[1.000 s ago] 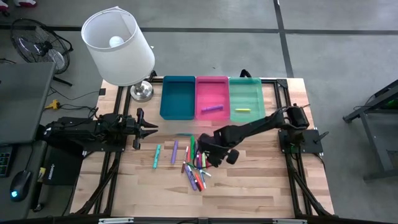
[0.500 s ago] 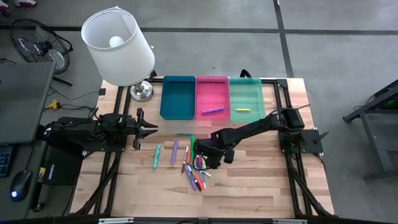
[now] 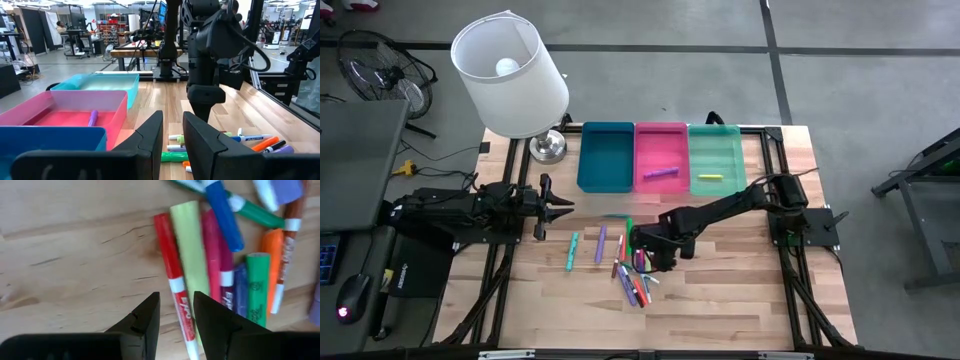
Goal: Pick & Place Markers
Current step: Put the red dry erase marker into the dark blue bin
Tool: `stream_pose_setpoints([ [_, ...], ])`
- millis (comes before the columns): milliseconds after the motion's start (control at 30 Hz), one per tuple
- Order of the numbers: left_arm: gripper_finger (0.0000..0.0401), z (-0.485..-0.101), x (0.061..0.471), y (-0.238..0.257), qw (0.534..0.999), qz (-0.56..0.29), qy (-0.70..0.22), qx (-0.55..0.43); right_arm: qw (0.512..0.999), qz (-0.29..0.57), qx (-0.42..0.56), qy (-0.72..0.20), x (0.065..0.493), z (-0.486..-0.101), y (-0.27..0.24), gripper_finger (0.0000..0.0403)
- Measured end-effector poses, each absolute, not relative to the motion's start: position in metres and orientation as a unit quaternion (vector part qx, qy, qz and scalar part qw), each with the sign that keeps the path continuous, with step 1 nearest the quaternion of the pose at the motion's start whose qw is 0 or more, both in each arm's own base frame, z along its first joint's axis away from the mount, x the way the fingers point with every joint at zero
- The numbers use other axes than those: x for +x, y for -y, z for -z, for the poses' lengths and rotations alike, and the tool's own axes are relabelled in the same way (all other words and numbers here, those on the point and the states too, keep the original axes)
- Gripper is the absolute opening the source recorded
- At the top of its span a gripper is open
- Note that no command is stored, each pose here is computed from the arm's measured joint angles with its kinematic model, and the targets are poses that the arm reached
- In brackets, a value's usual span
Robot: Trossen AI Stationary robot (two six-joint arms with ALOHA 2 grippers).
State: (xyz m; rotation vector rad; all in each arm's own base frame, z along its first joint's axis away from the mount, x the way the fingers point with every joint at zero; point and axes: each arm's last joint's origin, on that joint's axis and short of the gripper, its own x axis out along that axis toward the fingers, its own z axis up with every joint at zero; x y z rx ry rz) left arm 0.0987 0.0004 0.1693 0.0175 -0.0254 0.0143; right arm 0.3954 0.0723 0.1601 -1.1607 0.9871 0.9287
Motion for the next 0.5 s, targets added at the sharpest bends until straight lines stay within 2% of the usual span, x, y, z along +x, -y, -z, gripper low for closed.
stream_pose_setpoints([
  [500,0.0074,-0.169,0.099,0.0,1.0,-0.008,0.013,0.009,0.612,-0.404,-0.526,-0.43,0.4,-0.145,-0.069,0.0108],
])
